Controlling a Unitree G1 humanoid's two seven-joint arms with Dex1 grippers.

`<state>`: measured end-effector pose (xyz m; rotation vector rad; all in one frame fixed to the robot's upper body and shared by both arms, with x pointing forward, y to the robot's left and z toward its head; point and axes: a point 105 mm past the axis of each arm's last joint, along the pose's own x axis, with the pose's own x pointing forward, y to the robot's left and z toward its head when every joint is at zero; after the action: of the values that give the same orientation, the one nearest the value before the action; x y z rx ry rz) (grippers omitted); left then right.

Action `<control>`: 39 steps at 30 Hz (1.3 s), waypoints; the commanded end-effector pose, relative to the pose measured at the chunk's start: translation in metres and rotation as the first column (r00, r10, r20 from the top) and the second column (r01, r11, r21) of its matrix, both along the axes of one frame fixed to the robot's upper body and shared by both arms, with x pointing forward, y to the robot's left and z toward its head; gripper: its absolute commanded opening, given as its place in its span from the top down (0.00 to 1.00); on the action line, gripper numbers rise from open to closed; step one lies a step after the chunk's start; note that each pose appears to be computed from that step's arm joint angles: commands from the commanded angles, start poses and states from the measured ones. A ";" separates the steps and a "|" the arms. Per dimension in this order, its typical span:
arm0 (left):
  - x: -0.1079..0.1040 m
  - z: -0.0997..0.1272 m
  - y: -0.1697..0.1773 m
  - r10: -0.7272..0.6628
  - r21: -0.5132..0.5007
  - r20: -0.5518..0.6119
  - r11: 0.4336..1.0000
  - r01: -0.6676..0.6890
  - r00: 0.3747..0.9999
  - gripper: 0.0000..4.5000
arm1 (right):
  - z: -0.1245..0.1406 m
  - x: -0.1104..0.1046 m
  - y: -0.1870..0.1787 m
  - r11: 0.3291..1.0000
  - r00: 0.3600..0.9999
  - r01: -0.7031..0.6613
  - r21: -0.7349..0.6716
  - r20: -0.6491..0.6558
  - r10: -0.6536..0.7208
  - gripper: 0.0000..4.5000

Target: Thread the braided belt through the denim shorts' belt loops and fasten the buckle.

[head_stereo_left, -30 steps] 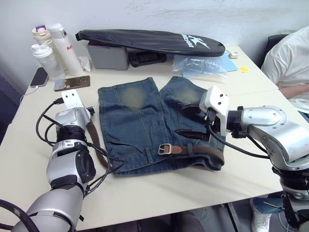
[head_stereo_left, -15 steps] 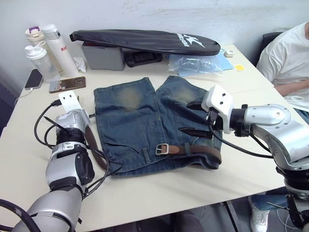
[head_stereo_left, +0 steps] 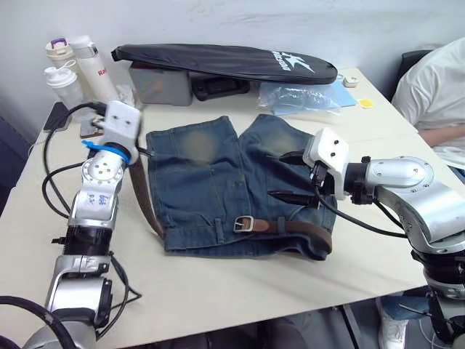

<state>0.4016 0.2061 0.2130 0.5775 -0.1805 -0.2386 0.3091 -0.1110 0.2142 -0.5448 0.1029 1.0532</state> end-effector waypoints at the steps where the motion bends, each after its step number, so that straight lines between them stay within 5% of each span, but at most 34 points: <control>1: -0.019 0.006 -0.019 -0.193 0.102 -0.016 0.976 0.194 0.981 1.00 | 0.007 0.001 0.001 1.000 0.999 -0.011 0.001 0.037 0.011 0.00; 5: -0.043 -0.009 -0.038 -0.426 0.022 -0.141 0.901 0.433 0.894 1.00 | 0.008 0.001 0.001 1.000 0.999 -0.017 0.004 0.050 0.016 0.00; 11: -0.072 -0.016 -0.052 -0.596 0.048 -0.260 0.778 0.626 0.760 1.00 | 0.020 0.002 0.008 0.998 0.976 -0.051 -0.022 0.212 0.054 0.00; 25: -0.076 -0.025 -0.077 -0.644 0.197 -0.318 0.673 0.713 0.696 1.00 | -0.005 -0.004 0.056 0.937 0.868 -0.236 -0.256 0.377 0.322 0.00; 30: -0.076 -0.021 -0.084 -0.663 0.187 -0.306 0.662 0.726 0.684 1.00 | -0.011 -0.003 0.056 0.929 0.861 -0.248 -0.273 0.378 0.341 0.30; 36: -0.079 -0.022 -0.087 -0.672 0.179 -0.317 0.651 0.738 0.669 1.00 | -0.011 0.001 0.057 0.938 0.853 -0.244 -0.247 0.406 0.329 0.93; 39: -0.081 -0.019 -0.088 -0.695 0.090 -0.313 0.657 0.749 0.647 1.00 | -0.013 0.001 0.058 0.939 0.853 -0.243 -0.245 0.407 0.326 1.00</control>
<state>0.3268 0.1261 0.1738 0.6915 -0.0570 -1.1207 0.3128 -0.0564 0.1922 -0.9889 -0.2378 1.1999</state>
